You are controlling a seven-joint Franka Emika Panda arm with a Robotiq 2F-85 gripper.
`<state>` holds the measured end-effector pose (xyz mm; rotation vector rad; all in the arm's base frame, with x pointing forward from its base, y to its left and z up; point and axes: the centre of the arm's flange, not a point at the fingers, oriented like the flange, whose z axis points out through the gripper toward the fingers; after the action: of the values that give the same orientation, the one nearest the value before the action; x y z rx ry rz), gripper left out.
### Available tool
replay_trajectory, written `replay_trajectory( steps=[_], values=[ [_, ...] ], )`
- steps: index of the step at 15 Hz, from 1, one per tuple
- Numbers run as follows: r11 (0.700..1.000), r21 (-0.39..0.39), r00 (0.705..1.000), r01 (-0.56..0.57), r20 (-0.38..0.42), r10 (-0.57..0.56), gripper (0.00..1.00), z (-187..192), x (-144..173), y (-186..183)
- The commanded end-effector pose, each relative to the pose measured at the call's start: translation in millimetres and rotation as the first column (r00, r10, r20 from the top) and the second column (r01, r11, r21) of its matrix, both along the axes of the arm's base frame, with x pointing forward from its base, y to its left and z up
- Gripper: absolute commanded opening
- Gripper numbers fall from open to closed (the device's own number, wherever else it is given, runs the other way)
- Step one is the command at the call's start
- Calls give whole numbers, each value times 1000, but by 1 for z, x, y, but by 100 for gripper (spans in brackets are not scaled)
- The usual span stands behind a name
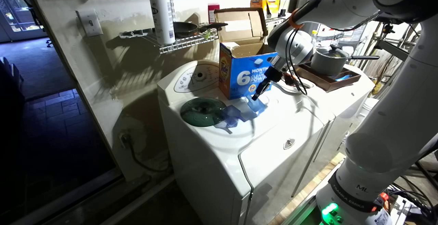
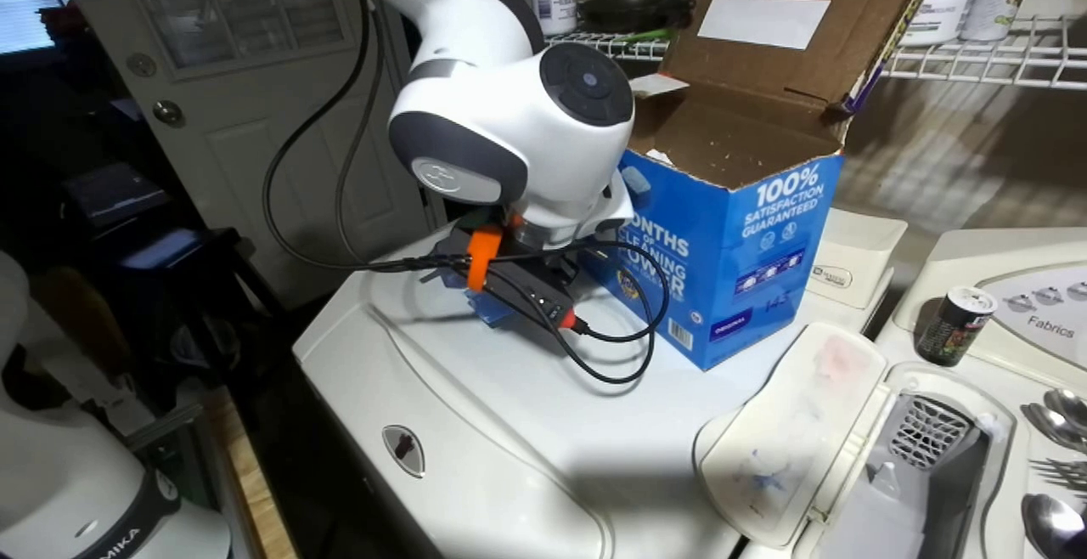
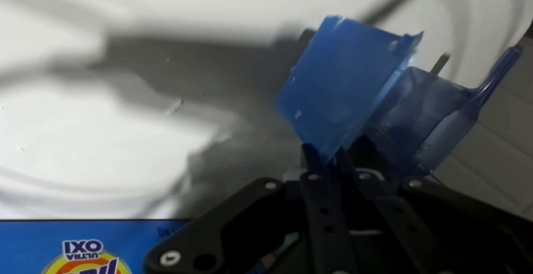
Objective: Put the first right scoop upright
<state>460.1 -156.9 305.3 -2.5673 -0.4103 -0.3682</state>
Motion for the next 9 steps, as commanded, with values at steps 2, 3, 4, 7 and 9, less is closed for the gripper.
replay_trajectory(
  steps=[2, 3, 4, 7, 9],
  values=[
    [997, 73, 996, 13, 82, -19, 2, -6, 12, -9],
    [995, 91, 995, 27, 90, -36, 2, -7, 14, -10],
    [993, 107, 994, 47, 96, -57, 2, -9, 17, -12],
    [984, 154, 989, 91, 102, -107, 2, -15, 22, -16],
    [978, 173, 988, 119, 82, -134, 2, -19, 25, -16]
  ],
)
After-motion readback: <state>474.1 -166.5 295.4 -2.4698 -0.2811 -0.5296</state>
